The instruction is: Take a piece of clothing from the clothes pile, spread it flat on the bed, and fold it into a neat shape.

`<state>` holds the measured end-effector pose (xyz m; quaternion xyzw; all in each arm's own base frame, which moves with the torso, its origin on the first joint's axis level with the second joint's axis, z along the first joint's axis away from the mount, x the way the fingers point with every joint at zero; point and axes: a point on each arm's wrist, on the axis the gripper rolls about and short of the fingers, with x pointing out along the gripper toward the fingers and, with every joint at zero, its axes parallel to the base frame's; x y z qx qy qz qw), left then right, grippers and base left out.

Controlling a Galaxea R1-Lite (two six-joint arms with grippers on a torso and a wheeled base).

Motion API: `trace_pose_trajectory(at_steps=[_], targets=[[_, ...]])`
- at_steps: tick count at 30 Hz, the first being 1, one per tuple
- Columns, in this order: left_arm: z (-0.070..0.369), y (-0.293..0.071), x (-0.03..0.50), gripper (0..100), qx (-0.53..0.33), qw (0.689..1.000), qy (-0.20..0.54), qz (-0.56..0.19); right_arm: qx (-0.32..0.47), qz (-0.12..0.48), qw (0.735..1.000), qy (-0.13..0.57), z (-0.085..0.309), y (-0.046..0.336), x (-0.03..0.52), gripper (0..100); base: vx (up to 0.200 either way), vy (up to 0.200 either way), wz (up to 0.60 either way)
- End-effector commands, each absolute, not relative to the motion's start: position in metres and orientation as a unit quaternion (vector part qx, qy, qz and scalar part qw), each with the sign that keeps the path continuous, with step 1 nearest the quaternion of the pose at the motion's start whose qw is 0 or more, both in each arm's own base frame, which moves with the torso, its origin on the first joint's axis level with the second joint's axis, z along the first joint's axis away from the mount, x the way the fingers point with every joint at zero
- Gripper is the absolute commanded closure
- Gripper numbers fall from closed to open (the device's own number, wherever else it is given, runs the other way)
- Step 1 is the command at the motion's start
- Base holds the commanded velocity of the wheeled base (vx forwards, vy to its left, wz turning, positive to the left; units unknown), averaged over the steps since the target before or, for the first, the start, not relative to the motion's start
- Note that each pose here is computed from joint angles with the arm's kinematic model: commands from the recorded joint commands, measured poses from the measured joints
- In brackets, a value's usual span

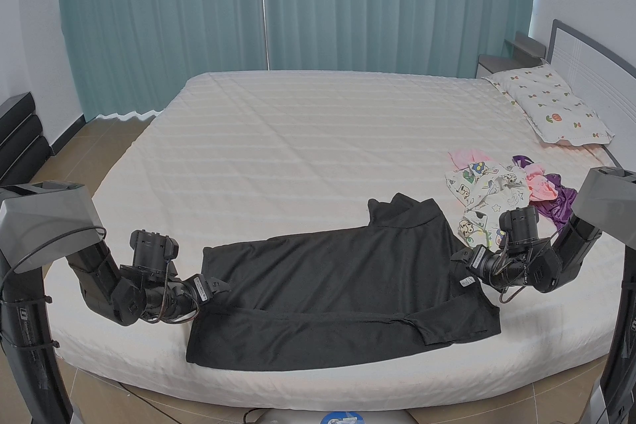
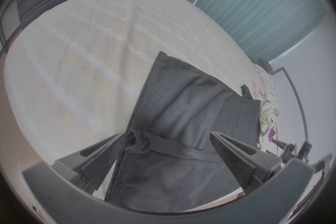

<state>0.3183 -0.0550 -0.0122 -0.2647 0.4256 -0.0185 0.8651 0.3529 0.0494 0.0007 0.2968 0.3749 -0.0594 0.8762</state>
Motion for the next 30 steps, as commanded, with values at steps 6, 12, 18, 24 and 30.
trace_pose_trajectory(at_steps=[6,12,18,24,30], targets=[[-0.040,-0.053,0.309,0,-0.239,0.869,0.433,-0.022,0.293,-0.055,0.875,0.382,-0.004,0.055,0.353,0,0.000,0.000,0.00],[-0.040,-0.053,0.307,0,-0.238,0.868,0.435,-0.022,0.292,-0.055,0.875,0.383,-0.004,0.054,0.353,0,0.000,0.000,0.00],[-0.039,-0.052,0.304,100,-0.238,0.867,0.438,-0.018,0.292,-0.057,0.874,0.385,-0.005,0.054,0.351,0,0.000,0.000,0.00],[-0.039,-0.050,0.294,100,-0.234,0.868,0.437,-0.005,0.287,-0.060,0.873,0.389,-0.008,0.050,0.350,0,0.000,0.000,0.00],[-0.038,-0.048,0.289,100,-0.229,0.876,0.425,0.014,0.283,-0.030,0.869,0.404,-0.010,0.048,0.347,0,0.000,0.000,0.00]])
